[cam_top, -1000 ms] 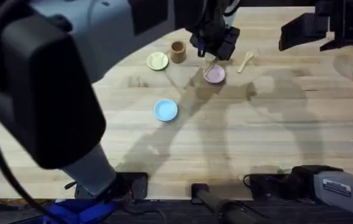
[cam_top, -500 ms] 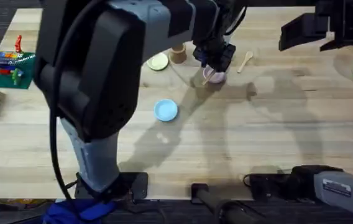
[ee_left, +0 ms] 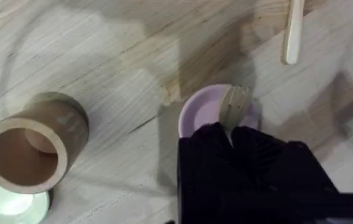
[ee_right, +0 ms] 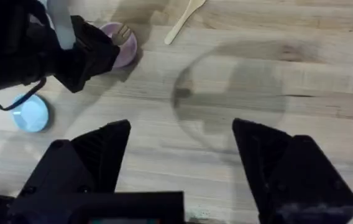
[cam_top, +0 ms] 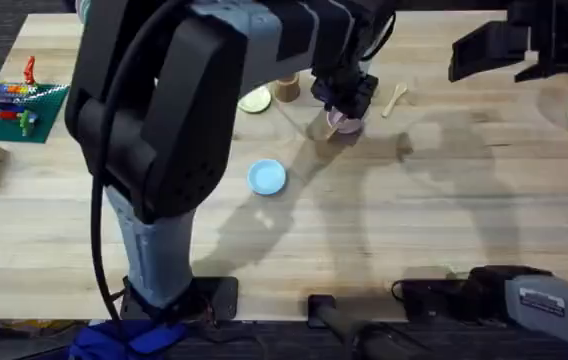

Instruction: Pick up a utensil and set it on the pink plate, then put the other utensil in the container.

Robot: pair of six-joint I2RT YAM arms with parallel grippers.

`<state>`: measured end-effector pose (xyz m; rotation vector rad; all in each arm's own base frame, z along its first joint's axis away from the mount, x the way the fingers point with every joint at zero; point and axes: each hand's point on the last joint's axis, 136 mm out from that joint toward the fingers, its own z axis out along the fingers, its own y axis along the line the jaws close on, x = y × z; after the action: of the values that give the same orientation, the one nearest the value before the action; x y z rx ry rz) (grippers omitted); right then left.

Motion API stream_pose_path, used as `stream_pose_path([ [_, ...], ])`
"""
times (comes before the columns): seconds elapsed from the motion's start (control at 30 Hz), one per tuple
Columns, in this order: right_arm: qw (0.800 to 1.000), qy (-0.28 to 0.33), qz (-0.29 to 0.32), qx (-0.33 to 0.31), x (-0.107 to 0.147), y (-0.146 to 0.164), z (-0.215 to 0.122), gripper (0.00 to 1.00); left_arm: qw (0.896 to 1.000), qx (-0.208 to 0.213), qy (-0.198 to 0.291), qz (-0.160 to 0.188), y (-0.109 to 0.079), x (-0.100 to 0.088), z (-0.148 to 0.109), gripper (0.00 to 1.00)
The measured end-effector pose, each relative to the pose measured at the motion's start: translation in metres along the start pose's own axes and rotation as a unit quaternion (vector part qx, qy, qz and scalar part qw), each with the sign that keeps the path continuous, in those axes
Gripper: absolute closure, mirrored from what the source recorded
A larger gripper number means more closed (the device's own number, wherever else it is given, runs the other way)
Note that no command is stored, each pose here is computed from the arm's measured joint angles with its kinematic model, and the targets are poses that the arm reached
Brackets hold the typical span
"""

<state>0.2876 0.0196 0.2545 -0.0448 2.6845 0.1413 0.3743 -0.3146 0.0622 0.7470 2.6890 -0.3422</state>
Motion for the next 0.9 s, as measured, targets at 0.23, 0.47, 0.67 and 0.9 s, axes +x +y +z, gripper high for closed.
stream_pose_path([
  [0.23, 1.0, 0.0, 0.0, 0.0, 0.0001, 0.0, 0.0001, 0.005, 1.0, 0.0, 0.0, 0.0, 0.0, -0.0002, 0.0, 0.842],
  [0.47, 1.0, 0.0, 0.0, 0.0, 0.0001, 0.0, 0.0001, 0.005, 1.0, 0.001, -0.007, -0.002, -0.0006, -0.0034, 0.0, 0.444],
  [0.67, 1.0, 0.0, 0.0, 0.0, 0.0001, 0.0, 0.0, 0.005, 1.0, 0.001, -0.007, -0.003, -0.0006, -0.0034, 0.0, 0.175],
  [0.9, 1.0, 0.0, 0.0, 0.0, 0.0, 0.0, -0.0001, 0.006, 1.0, 0.001, -0.007, -0.003, -0.0006, -0.0034, 0.0, 0.017],
])
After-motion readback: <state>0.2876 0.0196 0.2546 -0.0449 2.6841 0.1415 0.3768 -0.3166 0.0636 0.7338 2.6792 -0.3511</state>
